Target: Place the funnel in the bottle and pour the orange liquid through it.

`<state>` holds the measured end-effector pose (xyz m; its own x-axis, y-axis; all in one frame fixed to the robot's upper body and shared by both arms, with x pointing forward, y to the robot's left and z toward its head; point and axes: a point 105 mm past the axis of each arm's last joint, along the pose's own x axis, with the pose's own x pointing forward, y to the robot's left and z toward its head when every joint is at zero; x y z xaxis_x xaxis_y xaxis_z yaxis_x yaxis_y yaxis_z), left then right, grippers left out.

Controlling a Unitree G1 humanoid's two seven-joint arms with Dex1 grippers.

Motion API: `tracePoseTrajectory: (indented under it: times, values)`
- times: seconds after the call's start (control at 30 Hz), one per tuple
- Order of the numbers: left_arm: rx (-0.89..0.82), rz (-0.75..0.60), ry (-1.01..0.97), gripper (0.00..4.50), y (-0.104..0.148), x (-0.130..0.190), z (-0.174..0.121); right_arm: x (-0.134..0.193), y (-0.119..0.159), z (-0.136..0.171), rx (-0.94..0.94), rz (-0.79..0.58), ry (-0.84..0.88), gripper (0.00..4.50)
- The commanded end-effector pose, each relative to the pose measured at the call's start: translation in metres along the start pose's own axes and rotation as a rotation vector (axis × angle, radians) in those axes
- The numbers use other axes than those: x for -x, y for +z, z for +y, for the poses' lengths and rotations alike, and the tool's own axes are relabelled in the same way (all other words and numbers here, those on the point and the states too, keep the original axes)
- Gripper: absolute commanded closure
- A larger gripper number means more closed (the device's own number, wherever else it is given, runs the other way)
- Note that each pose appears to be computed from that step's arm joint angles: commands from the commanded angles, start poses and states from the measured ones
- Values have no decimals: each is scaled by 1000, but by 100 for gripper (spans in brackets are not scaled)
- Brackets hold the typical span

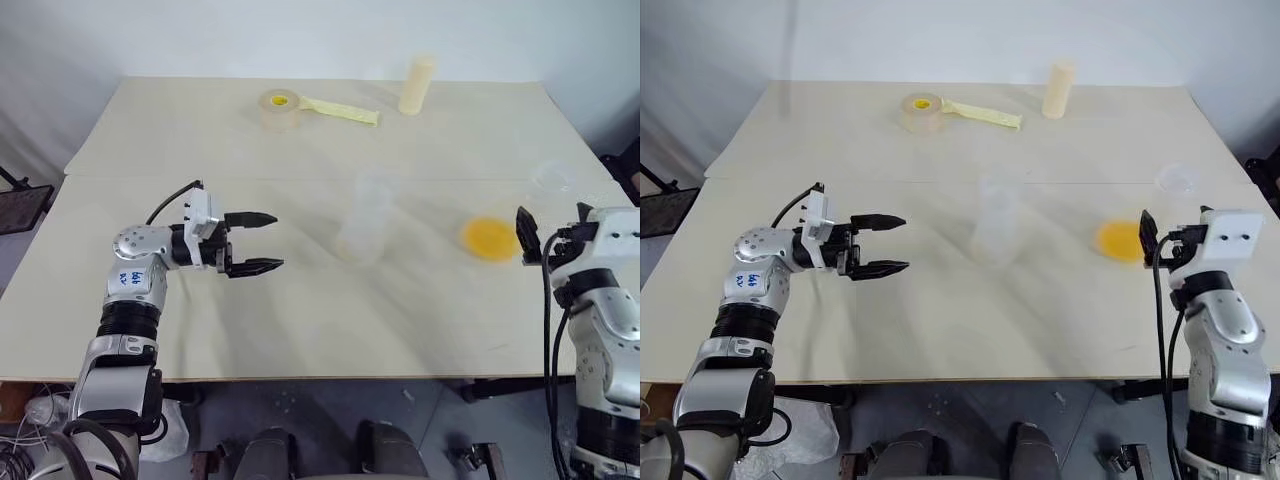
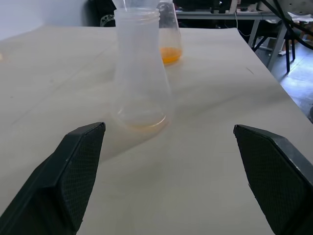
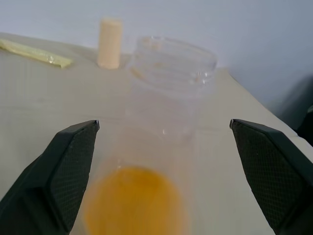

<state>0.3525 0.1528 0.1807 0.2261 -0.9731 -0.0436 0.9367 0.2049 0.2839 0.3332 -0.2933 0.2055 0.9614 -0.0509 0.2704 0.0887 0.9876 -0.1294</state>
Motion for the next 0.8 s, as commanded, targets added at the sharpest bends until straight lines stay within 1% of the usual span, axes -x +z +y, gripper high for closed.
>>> tracePoseTrajectory:
  times: [0.03, 0.27, 0.4, 0.43, 0.47, 0.5, 0.6, 0.63, 0.73, 0.8]
  values:
    - [-44, -13, 4, 3, 8, -1, -1, -11, 11, -1, 24, -57, -17, 0]
    - [-51, -12, 10, 3, 9, -1, 0, -26, 13, -1, 30, -73, -31, 0]
    - [-54, -9, 11, 3, 9, -1, 0, -32, 10, -3, -6, -61, -52, 0]
    - [-55, -9, 11, 0, 9, -1, 0, -33, 9, -3, -17, -59, -58, 36]
    - [-55, -9, 11, 0, 9, -1, 0, -34, 10, -3, -17, -60, -57, 58]
    - [-55, -9, 11, 0, 9, -1, 1, -35, 11, -2, -16, -68, -57, 89]
    - [-54, -10, 10, 0, 9, -1, 0, -37, 19, 0, -40, -97, -56, 189]
    - [-54, -10, 10, 0, 9, -1, 0, -38, 21, 3, -47, -102, -45, 205]
    - [-52, -14, 10, 0, 9, -1, 0, -37, 26, 11, -55, -112, -6, 206]
    - [-53, -21, 13, 0, 10, -2, 1, -36, 34, 17, -53, -132, 14, 206]
